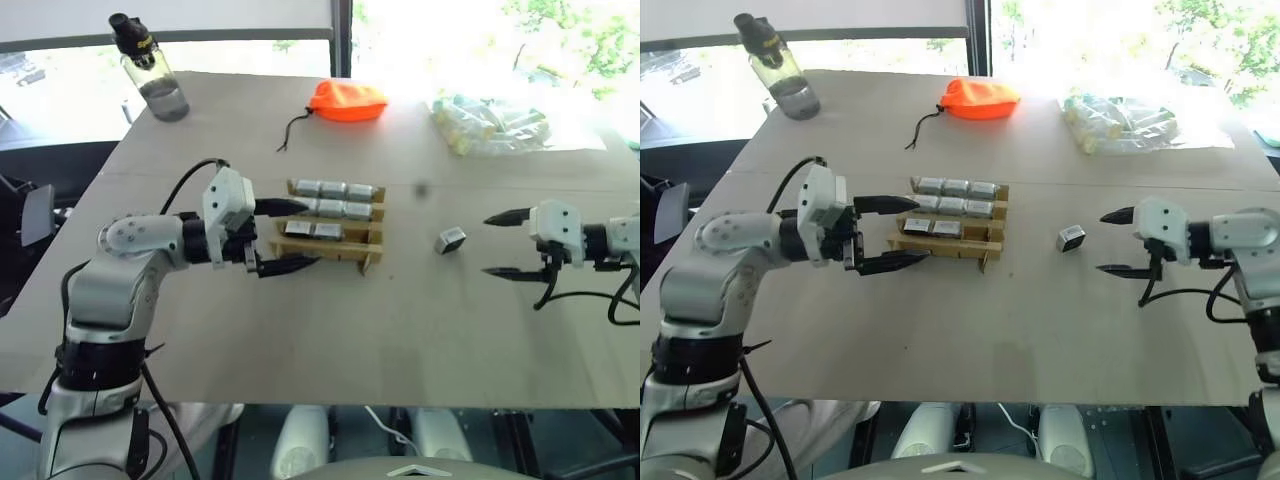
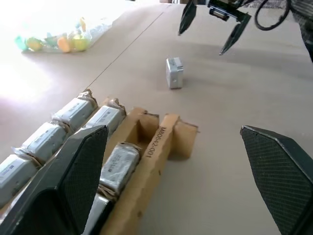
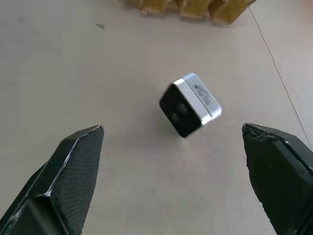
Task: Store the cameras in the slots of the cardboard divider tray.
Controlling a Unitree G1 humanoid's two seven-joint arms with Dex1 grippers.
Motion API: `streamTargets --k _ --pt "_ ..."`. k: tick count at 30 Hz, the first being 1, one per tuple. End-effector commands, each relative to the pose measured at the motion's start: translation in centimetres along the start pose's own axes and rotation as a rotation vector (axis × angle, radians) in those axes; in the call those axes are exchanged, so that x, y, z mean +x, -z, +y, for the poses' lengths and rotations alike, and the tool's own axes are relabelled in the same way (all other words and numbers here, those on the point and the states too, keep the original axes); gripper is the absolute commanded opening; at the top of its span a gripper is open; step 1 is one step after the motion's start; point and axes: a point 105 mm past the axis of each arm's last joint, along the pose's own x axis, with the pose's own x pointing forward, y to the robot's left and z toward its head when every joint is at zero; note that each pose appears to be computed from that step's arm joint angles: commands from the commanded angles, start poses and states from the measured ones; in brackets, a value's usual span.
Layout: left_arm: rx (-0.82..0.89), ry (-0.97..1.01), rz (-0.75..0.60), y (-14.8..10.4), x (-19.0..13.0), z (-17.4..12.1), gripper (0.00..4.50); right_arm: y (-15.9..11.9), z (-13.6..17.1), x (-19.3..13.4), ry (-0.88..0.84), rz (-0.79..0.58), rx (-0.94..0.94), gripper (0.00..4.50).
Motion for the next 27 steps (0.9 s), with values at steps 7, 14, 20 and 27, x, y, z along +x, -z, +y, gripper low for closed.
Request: streamTargets --k 7,14,20,27 --pt "-0.089 -0.125 -0.016 -0.8 -1.1 -4.2 4.47 0.4 -2.2 1.2 -0.201 0.171 -0.079 4.50" --pt "-0.088 -0.153 -0.017 -0.8 0.0 -5.6 4.47 -0.6 -3.4 2.8 -0.281 0.265 -0.165 4.50" --pt "-0.094 -0.157 0.010 -0.2 0.1 -5.8 4.47 -1.3 -3.6 4.2 -0.318 0.285 -0.225 4.50" --pt "-0.092 -0.155 0.005 -0.3 -0.1 -5.8 4.47 -1.5 -3.4 5.4 -0.337 0.287 -0.251 4.50"
